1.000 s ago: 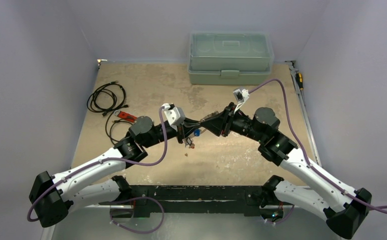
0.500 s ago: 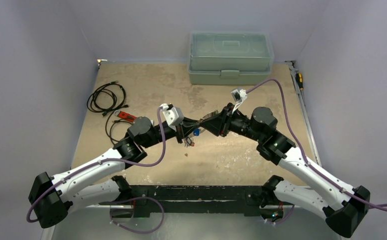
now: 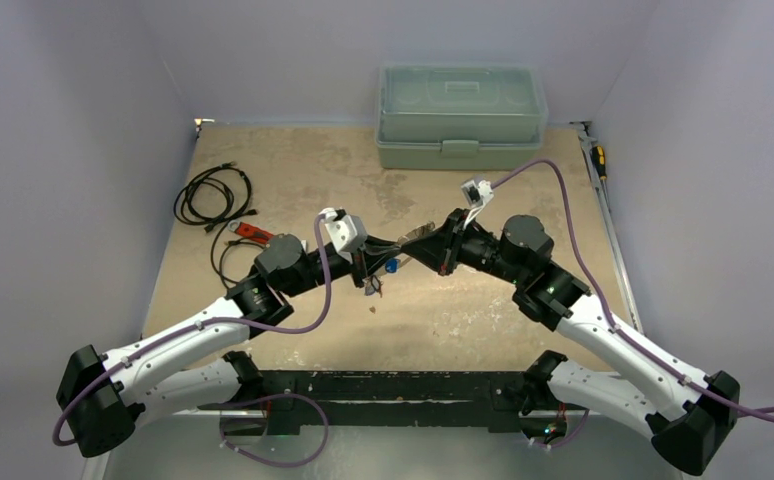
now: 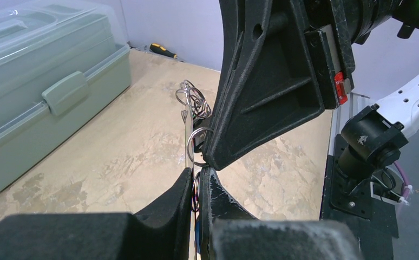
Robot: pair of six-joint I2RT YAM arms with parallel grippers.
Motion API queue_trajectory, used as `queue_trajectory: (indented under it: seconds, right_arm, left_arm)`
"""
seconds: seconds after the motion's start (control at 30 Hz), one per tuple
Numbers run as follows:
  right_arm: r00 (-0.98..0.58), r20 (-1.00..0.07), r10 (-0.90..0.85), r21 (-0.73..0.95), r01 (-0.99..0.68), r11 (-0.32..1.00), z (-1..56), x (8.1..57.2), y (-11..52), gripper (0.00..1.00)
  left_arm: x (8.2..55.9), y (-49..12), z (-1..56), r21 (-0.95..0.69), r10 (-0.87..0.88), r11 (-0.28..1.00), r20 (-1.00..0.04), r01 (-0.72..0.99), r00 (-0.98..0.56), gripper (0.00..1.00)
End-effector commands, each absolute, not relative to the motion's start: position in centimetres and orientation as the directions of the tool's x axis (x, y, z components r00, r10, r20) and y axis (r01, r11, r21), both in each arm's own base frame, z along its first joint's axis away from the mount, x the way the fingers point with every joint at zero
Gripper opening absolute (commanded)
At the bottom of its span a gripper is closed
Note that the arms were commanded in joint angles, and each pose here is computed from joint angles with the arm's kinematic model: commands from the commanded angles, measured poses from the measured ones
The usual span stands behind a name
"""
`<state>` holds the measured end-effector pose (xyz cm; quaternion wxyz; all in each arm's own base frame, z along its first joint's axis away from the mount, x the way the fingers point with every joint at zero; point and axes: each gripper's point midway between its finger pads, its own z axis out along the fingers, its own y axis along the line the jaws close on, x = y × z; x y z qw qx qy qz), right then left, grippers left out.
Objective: Put the keys on the keyring
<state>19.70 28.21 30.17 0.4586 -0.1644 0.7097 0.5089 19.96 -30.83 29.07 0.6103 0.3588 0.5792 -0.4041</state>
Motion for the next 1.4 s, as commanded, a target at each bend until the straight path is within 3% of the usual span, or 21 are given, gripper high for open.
queue_trajectory:
  seconds: [0.0, 0.3, 0.93, 1.13, 1.23, 1.37]
  right_arm:
    - [-0.511, -0.83, 0.222, 0.552, -0.698, 0.456, 29.7, 19.9, 27.9, 0.0]
    - [-0.519, -0.845, 0.131, 0.502, -0.686, 0.527, 31.1, 19.7, 26.8, 0.0]
    - [-0.715, -0.685, -0.14, 0.529, -0.619, 0.58, 26.9, 17.2, 26.4, 0.0]
    - [-0.737, -0.652, -0.181, 0.552, -0.624, 0.553, 26.2, 16.4, 26.8, 0.0]
    - [-0.74, -0.644, -0.194, 0.569, -0.633, 0.526, 26.5, 16.0, 27.2, 0.0]
    - [-0.745, -0.636, -0.202, 0.591, -0.639, 0.492, 26.9, 15.6, 27.7, 0.0]
  left_arm:
    - [19.2, -30.5, 33.2, 0.005, -0.189, 0.396, -0.978, 0.918, 0.086, 0.0]
    - [19.5, -30.3, 31.9, 0.089, -0.065, 0.403, -0.99, 0.911, 0.125, 0.0]
    - [19.3, -29.5, 28.6, 0.423, 0.254, 0.327, -0.901, 0.845, 0.353, 0.01]
    - [17.5, -29.4, 27.6, 0.537, 0.274, 0.229, -0.836, 0.812, 0.476, 0.39]
    - [16.7, -29.3, 27.2, 0.569, 0.267, 0.199, -0.815, 0.798, 0.515, 0.5]
    - [15.6, -29.5, 26.9, 0.573, 0.25, 0.152, -0.811, 0.805, 0.53, 0.55]
